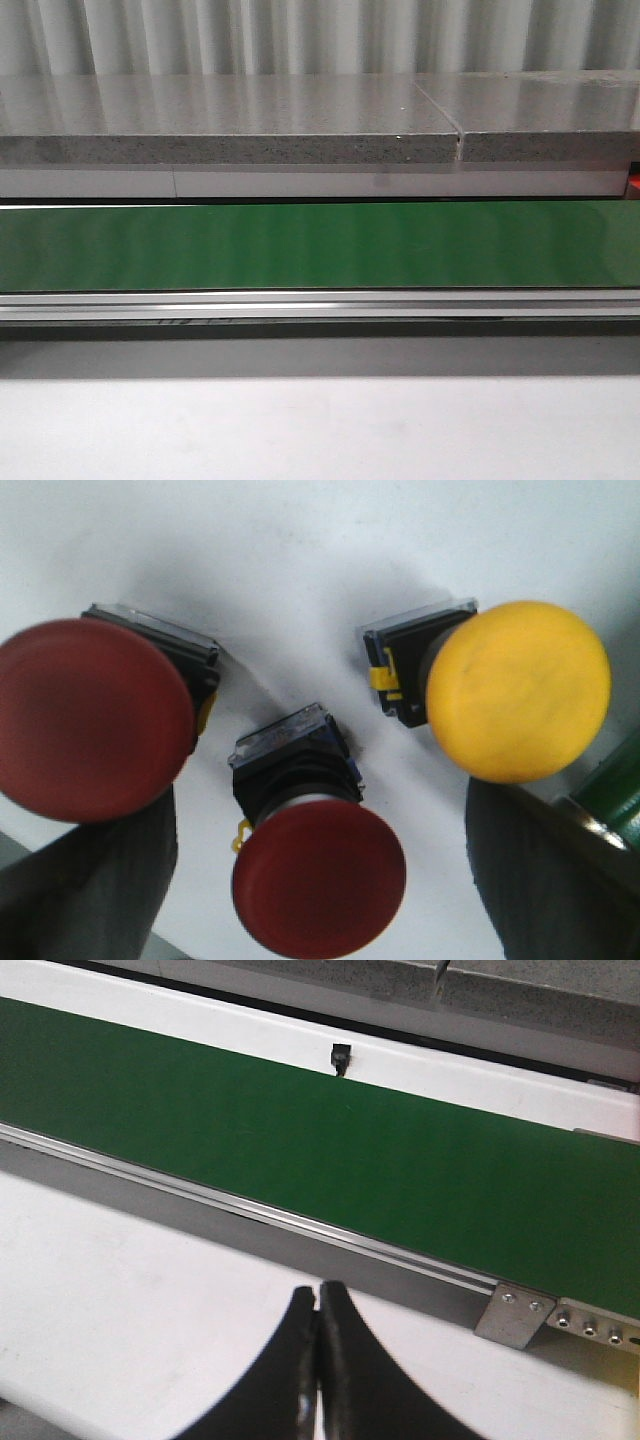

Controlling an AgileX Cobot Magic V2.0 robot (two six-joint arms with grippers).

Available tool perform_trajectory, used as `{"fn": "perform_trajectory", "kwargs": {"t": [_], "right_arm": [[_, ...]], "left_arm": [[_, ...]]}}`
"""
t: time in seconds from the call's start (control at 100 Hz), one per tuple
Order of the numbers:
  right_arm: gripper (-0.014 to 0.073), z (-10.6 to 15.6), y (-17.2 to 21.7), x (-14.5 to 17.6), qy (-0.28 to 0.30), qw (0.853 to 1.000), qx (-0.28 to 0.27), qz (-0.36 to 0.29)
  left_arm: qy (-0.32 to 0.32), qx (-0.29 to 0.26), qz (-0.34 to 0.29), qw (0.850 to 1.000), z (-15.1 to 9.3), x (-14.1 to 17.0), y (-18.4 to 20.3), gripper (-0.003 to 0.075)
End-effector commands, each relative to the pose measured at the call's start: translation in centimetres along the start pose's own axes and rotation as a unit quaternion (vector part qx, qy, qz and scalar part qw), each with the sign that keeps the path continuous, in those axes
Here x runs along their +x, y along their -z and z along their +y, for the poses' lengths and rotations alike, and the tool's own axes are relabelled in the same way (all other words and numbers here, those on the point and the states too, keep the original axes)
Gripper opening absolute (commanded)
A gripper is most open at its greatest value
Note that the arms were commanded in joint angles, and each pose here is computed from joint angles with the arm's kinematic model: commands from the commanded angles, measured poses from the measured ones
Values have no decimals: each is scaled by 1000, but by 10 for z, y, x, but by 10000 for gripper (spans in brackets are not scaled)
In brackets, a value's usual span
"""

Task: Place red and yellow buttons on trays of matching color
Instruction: 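Lower the left gripper onto another red button and grasp it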

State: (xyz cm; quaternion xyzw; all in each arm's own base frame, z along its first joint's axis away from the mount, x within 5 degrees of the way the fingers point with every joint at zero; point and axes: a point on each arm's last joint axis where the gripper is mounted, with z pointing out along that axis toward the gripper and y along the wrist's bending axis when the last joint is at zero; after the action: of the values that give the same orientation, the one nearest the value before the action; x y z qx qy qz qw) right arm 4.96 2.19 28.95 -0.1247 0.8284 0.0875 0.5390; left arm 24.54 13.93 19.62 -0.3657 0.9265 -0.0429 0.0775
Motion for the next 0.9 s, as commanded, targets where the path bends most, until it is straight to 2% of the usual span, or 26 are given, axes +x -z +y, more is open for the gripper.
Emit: {"fn": "perform_trajectory", "kwargs": {"t": [0.0,0.22,0.36,0.58,0.89], "right_arm": [[-66,-1,3,-12,1,999,5,-39],[-66,-1,3,-12,1,999,5,-39],[-66,-1,3,-12,1,999,5,-39],[-66,-1,3,-12,1,999,5,-39],[-66,-1,3,-12,1,999,5,-39]], "left_arm": [[2,10,-27,1000,-2,-5,14,514],[-3,10,-27,1000,-2,-5,14,288],[-9,10,-27,1000,-2,-5,14,206],[-27,10,-17,999,-3,1,22,186],[-68,19,-47,996,-6,14,64,186]]}}
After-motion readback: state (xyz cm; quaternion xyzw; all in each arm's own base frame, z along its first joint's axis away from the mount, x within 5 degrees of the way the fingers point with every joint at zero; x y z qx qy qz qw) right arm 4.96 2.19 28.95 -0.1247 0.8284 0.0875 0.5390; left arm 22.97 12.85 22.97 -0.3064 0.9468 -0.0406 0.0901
